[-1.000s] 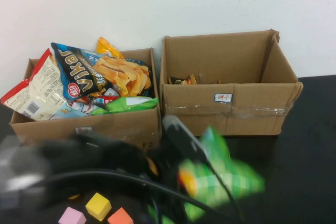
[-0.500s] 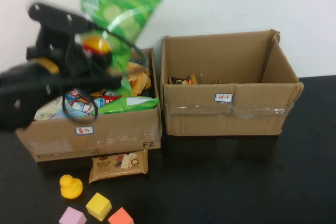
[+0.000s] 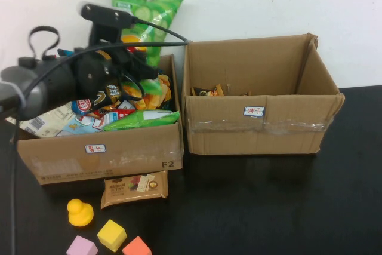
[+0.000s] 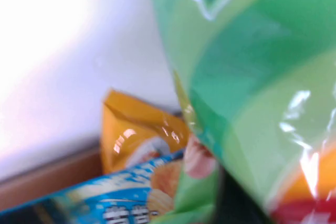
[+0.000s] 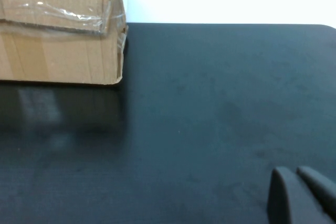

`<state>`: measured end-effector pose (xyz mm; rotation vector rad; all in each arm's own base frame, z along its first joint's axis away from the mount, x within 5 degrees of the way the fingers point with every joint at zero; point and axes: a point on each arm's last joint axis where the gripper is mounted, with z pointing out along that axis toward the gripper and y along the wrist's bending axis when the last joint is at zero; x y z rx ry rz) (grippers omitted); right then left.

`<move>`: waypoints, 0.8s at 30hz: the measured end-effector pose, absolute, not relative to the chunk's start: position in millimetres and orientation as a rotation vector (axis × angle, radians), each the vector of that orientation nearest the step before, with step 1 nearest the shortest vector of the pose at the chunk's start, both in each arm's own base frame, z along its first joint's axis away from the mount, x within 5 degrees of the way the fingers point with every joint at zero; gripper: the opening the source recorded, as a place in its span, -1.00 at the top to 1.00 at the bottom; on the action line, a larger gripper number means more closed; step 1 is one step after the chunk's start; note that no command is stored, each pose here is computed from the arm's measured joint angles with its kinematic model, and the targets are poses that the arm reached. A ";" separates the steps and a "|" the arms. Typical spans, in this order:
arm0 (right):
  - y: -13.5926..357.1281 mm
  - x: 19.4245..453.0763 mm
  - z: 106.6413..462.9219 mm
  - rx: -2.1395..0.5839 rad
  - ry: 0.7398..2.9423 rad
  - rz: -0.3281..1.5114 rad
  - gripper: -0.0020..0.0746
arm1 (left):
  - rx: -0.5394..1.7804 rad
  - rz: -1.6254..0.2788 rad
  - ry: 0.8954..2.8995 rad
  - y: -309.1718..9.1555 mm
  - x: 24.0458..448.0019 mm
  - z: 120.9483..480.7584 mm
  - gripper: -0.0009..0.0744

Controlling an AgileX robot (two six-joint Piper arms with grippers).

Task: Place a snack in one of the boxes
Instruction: Place the potato chip in the potato chip box, then pick up the biscuit

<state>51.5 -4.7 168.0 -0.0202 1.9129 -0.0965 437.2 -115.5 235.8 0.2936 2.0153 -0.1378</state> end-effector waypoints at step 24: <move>-4.7 51.5 168.0 -0.020 1.913 -0.097 0.95 | 0.594 -0.126 2.187 -113.0 328.9 346.8 -0.56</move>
